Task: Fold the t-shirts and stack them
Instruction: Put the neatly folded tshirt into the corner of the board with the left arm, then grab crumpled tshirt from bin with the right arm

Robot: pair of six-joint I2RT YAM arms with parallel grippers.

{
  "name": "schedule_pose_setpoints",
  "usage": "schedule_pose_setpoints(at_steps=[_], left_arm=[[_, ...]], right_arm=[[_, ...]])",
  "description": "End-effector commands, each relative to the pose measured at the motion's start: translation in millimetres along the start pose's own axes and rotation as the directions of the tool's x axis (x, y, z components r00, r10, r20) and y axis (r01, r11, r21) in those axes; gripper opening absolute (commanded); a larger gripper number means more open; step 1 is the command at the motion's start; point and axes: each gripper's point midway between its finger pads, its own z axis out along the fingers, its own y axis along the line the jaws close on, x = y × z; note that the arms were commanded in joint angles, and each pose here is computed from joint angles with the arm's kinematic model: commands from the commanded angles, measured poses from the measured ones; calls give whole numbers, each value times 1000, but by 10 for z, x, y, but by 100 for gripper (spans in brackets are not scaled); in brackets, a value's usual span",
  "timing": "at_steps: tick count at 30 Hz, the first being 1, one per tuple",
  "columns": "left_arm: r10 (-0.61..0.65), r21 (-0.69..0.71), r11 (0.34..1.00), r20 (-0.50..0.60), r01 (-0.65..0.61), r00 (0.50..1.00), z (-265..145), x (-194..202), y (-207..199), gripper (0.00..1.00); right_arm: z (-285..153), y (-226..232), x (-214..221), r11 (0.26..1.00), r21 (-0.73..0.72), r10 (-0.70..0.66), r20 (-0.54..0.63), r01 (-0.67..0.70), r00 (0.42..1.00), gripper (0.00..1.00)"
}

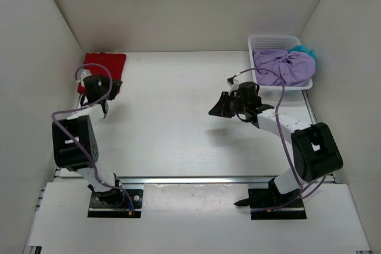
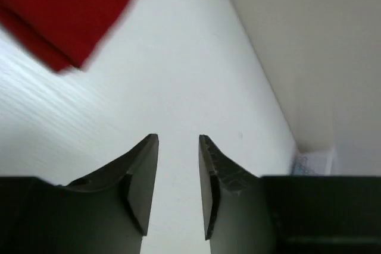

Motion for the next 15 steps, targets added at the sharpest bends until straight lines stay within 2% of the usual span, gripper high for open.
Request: schedule_pose_setpoints(at_steps=[1, 3, 4, 5, 7, 9, 10, 11, 13, 15], left_arm=[[105, 113, 987, 53, -111, 993, -326, 75, -554, 41], [139, 216, 966, 40, -144, 990, -590, 312, -907, 25], [169, 250, 954, -2, -163, 986, -681, 558, -1004, 23], [193, 288, 939, 6, -187, 981, -824, 632, -1134, 17], [291, 359, 895, -18, -265, 957, -1058, 1010, -1321, 16], [412, 458, 822, -70, -338, 908, -1387, 1632, -1542, 11], [485, 519, 770, -97, -372, 869, -1566, 1959, -1596, 11], [521, 533, 747, -98, -397, 848, -1631, 2064, -1582, 13], [589, 599, 699, -173, -390, 789, -1869, 2544, -1454, 16], [640, 652, 664, -245, -365, 728, -2034, 2861, -1283, 19]], right_arm=[[-143, 123, -623, 995, 52, -95, 166, 88, 982, 2], [-216, 69, -879, 992, 89, -105, 206, 88, 973, 0], [-285, -26, -999, 991, 118, -96, 231, 70, 968, 1], [-341, -65, -1157, 987, 145, -101, 264, 64, 959, 0], [-499, -276, -1420, 973, 228, -113, 317, 40, 942, 0], [-788, -623, -1779, 937, 349, -119, 379, -23, 918, 0], [-956, -813, -1939, 906, 418, -125, 403, -61, 907, 0], [-1040, -933, -1997, 888, 453, -124, 410, -84, 904, 0], [-1337, -1363, -2241, 827, 535, -102, 447, -174, 889, 0], [-1464, -1637, -2347, 799, 562, -79, 452, -215, 888, 0]])
